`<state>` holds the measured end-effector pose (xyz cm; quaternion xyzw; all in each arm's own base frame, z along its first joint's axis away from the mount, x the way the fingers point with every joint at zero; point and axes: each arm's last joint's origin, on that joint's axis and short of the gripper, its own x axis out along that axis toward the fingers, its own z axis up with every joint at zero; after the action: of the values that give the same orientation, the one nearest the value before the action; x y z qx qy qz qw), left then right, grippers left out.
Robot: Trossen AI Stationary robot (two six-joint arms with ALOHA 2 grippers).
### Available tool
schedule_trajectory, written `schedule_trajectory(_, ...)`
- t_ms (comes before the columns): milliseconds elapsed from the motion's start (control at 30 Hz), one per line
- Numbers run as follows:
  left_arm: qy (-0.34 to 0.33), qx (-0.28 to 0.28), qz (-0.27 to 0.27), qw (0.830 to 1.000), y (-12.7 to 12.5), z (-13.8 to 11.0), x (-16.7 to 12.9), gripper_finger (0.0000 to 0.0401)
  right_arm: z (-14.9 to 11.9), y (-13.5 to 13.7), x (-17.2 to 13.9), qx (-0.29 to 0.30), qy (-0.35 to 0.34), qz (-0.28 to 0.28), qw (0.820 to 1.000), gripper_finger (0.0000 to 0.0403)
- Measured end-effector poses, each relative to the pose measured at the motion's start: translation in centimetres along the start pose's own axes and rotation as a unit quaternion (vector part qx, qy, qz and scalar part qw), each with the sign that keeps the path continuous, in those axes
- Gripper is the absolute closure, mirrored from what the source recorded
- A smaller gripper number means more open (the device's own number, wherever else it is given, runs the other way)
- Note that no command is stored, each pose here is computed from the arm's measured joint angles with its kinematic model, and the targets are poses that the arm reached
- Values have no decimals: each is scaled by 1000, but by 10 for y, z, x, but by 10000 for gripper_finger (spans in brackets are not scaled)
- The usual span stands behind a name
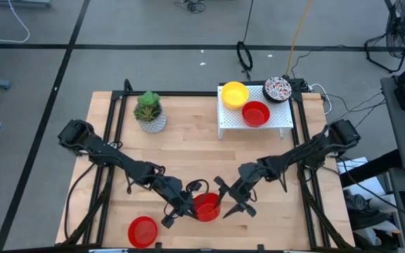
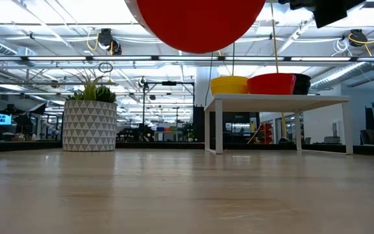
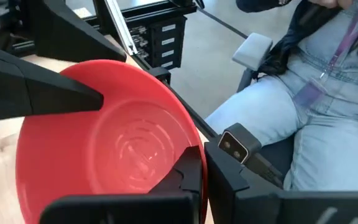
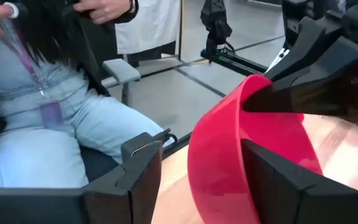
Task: Pick & Place Mini bowls
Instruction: Stack the red bowl on top of the red bowl on the shelf
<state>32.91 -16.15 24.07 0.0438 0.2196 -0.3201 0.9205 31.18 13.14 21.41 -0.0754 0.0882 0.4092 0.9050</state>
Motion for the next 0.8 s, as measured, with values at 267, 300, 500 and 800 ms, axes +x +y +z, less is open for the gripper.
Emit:
schedule_trajectory(267, -7, 12, 17, 1000, 1, 1, 0, 376, -6, 0, 3, -17, 6, 3, 1000, 300)
schedule_trajectory(300, -7, 14, 19, 1000, 1, 2, 0, 378, -5, 0, 3, -18, 5, 4, 1000, 321)
schedule_trajectory(500, -6, -2, 24, 1000, 2, 1, 0, 378, -6, 1, 4, 12, 7, 13, 1000, 388)
schedule_trajectory(800, -34, -75, 81, 993, 5, 7, -1, 279, -8, 1, 4, 62, 14, 7, 998, 402)
